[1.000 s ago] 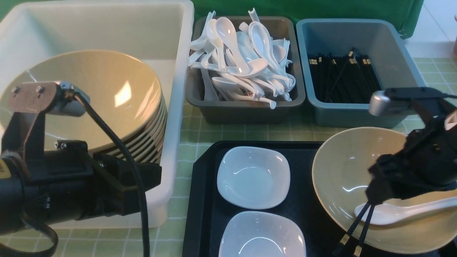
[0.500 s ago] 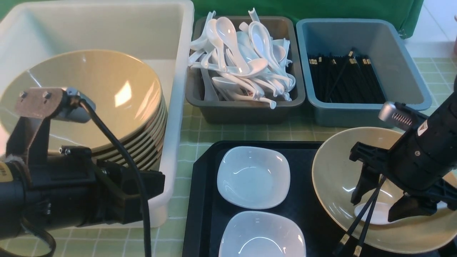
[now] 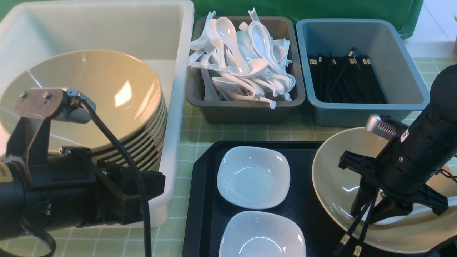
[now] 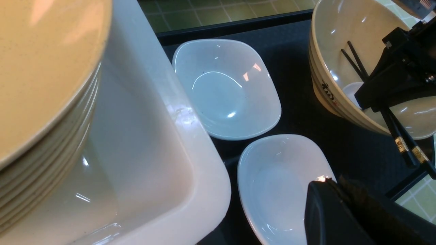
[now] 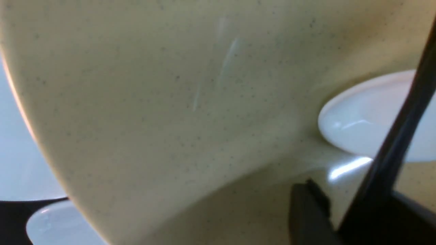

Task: On green table put chopsticks spoon bowls plates into blue grey white boxes.
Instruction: 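Move the grippers toward the tableware on the black tray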

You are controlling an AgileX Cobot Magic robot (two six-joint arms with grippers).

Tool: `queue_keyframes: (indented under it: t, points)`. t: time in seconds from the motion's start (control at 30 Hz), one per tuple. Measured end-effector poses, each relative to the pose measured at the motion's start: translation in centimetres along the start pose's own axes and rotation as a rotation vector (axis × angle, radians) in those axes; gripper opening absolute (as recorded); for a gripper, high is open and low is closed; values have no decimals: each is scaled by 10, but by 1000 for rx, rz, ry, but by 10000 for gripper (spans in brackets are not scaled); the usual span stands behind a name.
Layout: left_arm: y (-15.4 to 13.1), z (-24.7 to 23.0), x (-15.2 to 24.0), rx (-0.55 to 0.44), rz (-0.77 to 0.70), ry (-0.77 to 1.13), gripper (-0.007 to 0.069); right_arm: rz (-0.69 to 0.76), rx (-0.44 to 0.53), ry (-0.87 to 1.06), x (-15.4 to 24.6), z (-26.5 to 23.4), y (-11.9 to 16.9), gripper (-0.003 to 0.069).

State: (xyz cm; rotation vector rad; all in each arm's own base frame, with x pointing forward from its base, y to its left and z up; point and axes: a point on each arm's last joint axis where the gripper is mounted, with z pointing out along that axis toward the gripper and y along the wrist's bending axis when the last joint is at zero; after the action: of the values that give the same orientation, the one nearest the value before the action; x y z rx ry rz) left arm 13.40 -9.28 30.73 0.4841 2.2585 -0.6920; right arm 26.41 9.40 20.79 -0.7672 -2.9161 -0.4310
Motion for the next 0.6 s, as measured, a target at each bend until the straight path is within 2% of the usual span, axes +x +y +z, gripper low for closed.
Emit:
queue_keyframes:
  t: [0.03,0.1,0.27,0.4,0.6]
  points:
    - [0,0,0,0,0,1,-1,-9,0,0,0,0,0,120]
    - [0,0,0,0,0,1,-1,-35,0,0,0,0,0,63]
    - [0,0,0,0,0,1,-1,-115,-6,-5,1,-2,0,57]
    - [0,0,0,0,0,1,-1,-243,-38,-45,9,-19,0,57]
    - [0,0,0,0,2,1,-1,-337,-63,-73,21,-38,-3,57]
